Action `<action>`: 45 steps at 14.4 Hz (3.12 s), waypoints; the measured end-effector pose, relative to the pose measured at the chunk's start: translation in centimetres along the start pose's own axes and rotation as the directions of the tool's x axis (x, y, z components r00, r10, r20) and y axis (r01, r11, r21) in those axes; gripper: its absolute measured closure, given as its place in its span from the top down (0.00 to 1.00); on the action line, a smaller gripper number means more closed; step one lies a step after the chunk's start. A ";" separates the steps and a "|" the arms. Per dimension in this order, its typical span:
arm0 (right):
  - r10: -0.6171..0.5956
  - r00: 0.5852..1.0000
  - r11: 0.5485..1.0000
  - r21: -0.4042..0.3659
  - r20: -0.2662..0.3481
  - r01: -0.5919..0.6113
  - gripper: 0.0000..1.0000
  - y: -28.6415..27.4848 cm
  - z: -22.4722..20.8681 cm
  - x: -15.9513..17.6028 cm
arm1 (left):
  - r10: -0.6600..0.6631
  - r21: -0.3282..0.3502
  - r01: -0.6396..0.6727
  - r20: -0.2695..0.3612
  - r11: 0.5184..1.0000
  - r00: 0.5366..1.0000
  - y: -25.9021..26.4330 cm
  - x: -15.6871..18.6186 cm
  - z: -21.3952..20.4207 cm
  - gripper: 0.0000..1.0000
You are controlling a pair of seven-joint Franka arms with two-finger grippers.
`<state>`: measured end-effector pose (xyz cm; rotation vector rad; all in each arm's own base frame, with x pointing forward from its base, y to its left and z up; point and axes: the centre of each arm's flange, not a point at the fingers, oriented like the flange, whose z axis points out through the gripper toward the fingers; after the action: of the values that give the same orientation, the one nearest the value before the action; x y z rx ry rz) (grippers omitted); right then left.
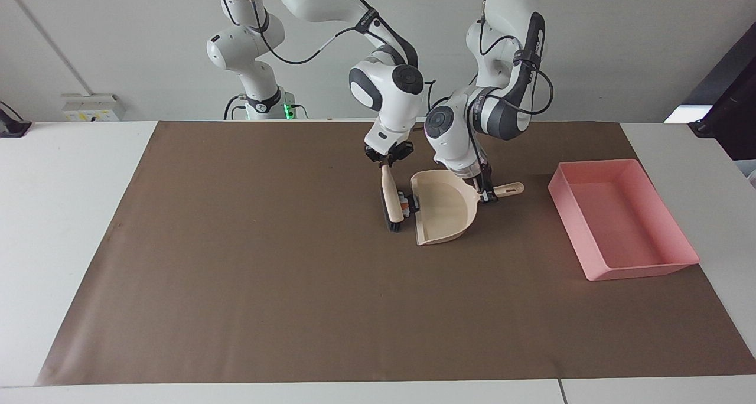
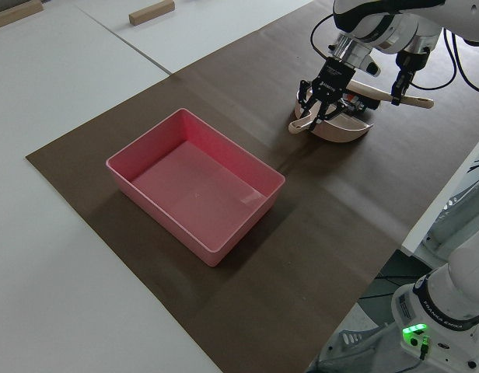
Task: Clean e-waste and dump in bin
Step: 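Lift the brush with the right gripper toward the dustpan beside the parts, then sweep the electronic parts into the dustpan with the brush in the right gripper, then tip the dustpan into the bin with the left gripper while the right gripper returns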
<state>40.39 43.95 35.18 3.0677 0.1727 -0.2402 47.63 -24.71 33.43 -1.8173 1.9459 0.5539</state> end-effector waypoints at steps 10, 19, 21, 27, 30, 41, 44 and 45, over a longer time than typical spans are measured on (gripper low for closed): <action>-0.005 1.000 0.928 0.372 -0.025 0.014 0.26 -2.5 -1.3 1.0 | -0.002 0.000 0.002 0.000 1.000 1.000 0.0 0.0 0.0 0.32; 0.032 0.999 0.982 0.184 0.006 -0.033 0.26 9.0 -11.1 -0.5 | -0.024 0.039 0.026 -0.071 0.999 0.997 -0.8 -1.0 1.0 0.32; 0.041 0.999 0.995 0.091 0.021 -0.043 0.26 13.2 -12.1 -0.3 | -0.010 0.030 0.014 -0.107 0.999 0.994 -1.0 -1.7 0.8 0.32; 0.107 0.994 0.994 0.007 0.035 -0.107 0.26 30.7 -13.3 3.4 | 0.007 0.023 -0.002 -0.225 1.000 0.974 -2.6 -10.6 -1.3 0.32; 0.150 0.988 0.988 0.040 0.042 -0.151 0.26 40.7 -10.7 4.3 | 0.026 -0.002 -0.027 -0.283 1.000 0.959 -3.7 -17.0 -2.0 0.32; 0.118 0.989 0.991 0.077 -0.086 -0.112 0.26 53.1 2.5 0.6 | -0.108 -0.029 0.104 -0.310 0.994 0.945 -5.3 -43.7 6.0 0.32; 0.104 0.991 0.992 0.080 -0.080 -0.098 0.26 54.2 2.9 -0.2 | -0.161 -0.016 0.164 -0.296 0.986 0.941 -4.1 -48.9 9.0 0.32; 0.104 0.991 0.992 0.080 -0.082 -0.098 0.26 54.2 2.9 -0.2 | -0.166 -0.009 0.171 -0.290 0.985 0.943 -3.9 -49.7 9.6 0.32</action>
<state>46.00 -10.06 35.08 3.1524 0.0118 -0.1118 54.72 21.63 52.91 -2.1284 1.9390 0.2242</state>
